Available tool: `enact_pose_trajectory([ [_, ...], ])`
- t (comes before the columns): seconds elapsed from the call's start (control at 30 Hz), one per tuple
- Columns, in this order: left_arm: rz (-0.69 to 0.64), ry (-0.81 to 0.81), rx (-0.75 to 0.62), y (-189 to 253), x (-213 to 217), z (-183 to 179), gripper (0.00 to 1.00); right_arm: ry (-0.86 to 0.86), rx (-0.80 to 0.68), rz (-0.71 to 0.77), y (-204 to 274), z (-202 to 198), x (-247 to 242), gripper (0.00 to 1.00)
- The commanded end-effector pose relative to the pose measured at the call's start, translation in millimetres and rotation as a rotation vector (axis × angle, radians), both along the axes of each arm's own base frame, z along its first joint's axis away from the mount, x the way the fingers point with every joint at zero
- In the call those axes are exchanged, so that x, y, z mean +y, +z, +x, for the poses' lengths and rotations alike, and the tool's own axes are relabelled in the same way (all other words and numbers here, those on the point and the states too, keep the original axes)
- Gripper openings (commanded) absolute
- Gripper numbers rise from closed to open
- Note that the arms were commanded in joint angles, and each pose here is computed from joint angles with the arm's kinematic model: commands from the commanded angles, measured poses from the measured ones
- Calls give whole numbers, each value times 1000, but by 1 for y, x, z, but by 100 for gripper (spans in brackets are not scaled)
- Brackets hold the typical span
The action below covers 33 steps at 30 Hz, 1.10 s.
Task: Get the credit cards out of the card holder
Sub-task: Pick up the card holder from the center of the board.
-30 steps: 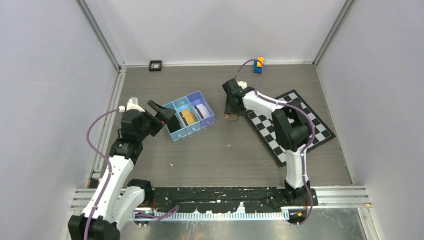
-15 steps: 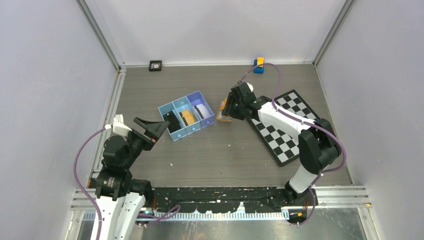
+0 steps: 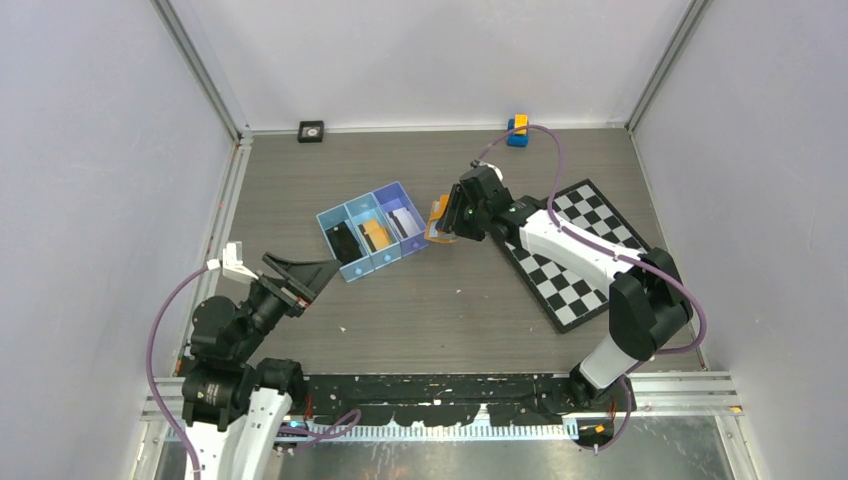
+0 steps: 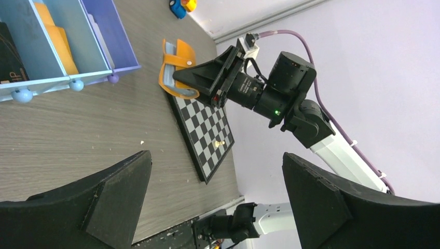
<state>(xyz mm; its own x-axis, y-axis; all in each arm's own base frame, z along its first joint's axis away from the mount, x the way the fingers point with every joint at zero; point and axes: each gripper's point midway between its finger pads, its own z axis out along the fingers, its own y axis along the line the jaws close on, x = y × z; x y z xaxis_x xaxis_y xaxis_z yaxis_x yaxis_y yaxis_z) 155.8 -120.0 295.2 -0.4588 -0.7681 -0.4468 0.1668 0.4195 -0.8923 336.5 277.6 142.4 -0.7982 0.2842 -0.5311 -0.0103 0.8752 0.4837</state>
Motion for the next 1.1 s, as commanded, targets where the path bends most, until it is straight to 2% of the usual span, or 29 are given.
enact_pose_trajectory([
  [0.0,-15,-62,-12,11,-9,-7,100,-6,-69,63,27,7,6,43],
  [0.1,17,-24,-107,24,-1,-15,100,-10,-76,57,28,8,4,43],
  [0.6,-2,-143,-71,20,-19,-16,100,-1,-76,64,29,7,7,43],
  [0.7,25,-85,-111,21,-10,-12,100,-5,-85,56,31,8,5,43],
  [0.77,48,-39,-149,20,-4,-8,100,-18,-99,42,33,10,1,43],
  [0.97,130,-114,-318,10,-19,21,100,-34,-156,60,39,12,-4,41],
  [1.0,152,-120,-326,7,-20,27,100,-36,-161,65,39,11,-4,40],
  [1.07,209,-89,-247,-10,-16,48,100,-34,-181,74,41,9,-6,40],
])
